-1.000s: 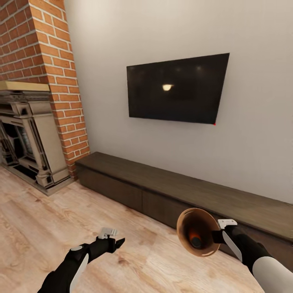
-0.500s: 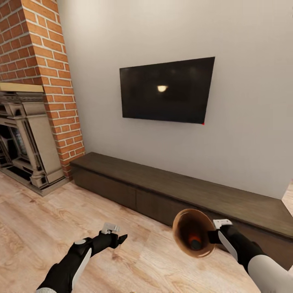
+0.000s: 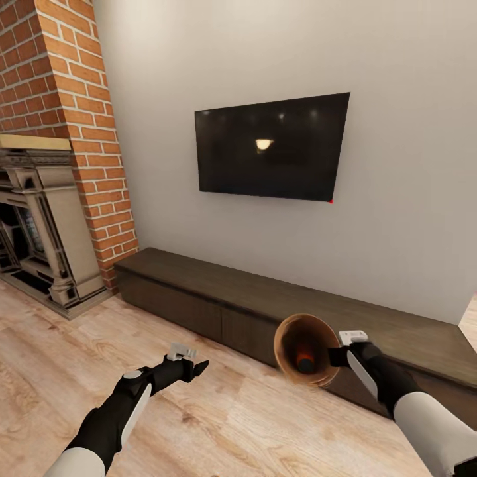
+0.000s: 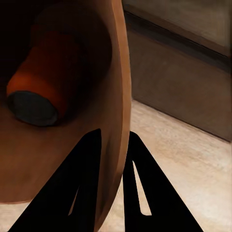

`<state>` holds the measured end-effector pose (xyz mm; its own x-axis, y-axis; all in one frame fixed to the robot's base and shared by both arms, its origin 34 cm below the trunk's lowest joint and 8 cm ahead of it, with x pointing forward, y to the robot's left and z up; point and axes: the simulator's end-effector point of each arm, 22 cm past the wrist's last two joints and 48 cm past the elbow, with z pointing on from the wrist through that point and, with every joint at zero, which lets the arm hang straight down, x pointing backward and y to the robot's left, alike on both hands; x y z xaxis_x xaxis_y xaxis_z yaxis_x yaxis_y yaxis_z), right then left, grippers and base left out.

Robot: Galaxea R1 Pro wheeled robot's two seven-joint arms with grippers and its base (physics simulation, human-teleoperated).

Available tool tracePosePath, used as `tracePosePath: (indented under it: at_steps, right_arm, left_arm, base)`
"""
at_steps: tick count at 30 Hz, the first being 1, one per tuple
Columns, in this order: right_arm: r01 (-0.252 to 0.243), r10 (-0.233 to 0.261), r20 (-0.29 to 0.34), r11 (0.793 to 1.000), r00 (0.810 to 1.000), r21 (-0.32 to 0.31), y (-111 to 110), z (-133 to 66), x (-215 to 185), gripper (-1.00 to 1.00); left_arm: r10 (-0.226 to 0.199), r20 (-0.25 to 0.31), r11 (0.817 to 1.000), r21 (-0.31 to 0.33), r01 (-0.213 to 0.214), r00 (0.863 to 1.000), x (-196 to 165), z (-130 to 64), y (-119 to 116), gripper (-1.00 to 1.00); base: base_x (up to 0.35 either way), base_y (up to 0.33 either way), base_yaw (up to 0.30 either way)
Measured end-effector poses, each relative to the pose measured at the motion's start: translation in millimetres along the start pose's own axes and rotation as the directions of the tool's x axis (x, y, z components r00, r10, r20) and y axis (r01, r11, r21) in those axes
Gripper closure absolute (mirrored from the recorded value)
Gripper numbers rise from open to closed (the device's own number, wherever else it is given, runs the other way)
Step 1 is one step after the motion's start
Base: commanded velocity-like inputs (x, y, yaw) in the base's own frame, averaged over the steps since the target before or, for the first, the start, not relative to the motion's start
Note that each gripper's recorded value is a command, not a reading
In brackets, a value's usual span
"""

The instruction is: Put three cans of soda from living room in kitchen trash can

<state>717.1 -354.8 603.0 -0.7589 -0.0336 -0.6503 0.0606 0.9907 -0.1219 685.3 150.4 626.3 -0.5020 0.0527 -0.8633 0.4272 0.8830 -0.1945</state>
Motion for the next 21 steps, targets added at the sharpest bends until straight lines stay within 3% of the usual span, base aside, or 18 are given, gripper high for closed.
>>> tracePosePath:
  at_steps: [4,5,14,15,16,17,18,19,21]
  right_arm:
    - [-0.008,0.008,0.038,1.0,0.999,-0.005,-0.8,-5.6,-22.2,1.0]
    - [0.021,-0.021,0.048,1.0,0.999,0.005,0.9,-7.3,-28.2,1.0]
    - [0.046,-0.038,0.078,0.994,0.996,-0.101,60.6,-15.9,-45.6,1.0]
    - [0.083,-0.074,0.089,0.991,0.993,-0.104,72.9,-18.0,-48.8,1.0]
    - [0.086,-0.074,0.088,0.985,0.993,-0.147,91.3,-19.5,-47.4,1.0]
    - [0.048,-0.033,0.071,0.972,0.997,-0.229,110.4,-21.6,-42.4,1.0]
    - [0.045,-0.028,0.069,0.964,0.997,-0.262,121.5,-29.4,-45.5,1.0]
    - [0.047,-0.028,0.075,0.963,0.997,-0.266,123.3,-33.7,-53.7,1.0]
    - [0.096,-0.066,0.144,0.973,0.987,-0.209,110.7,-33.6,-69.5,1.0]
  left_arm:
    - [0.007,0.009,1.0,0.006,-0.007,1.0,-6.2,0.4,-1.8,-1.0]
    - [0.008,0.015,1.0,0.007,-0.008,1.0,-5.9,-0.7,-2.3,-1.0]
    - [-0.019,0.019,1.0,0.015,0.019,1.0,16.4,-6.3,-5.8,-1.0]
    - [-0.033,-0.011,0.999,0.016,0.034,0.999,39.3,-9.6,-8.9,-1.0]
    - [-0.036,-0.013,0.999,0.017,0.036,0.999,41.2,-9.9,-9.4,-1.0]
    - [-0.037,-0.013,0.999,0.017,0.037,0.999,41.5,-9.9,-9.5,-1.0]
    - [-0.038,-0.013,0.999,0.017,0.038,0.999,41.9,-10.0,-9.5,-1.0]
    - [-0.038,-0.014,0.999,0.016,0.038,0.999,42.3,-10.3,-9.0,-1.0]
    - [-0.038,-0.013,0.999,0.015,0.038,0.999,42.2,-10.5,-8.9,-1.0]
  base:
    - [-0.015,0.0,0.0]
    - [-0.089,0.0,0.0]
    - [-0.237,0.0,0.0]
    - [-0.305,0.0,0.0]
    - [-0.309,0.0,0.0]
    - [-0.315,0.0,0.0]
    - [-0.32,0.0,0.0]
    - [-0.321,0.0,0.0]
    - [-0.316,0.0,0.0]
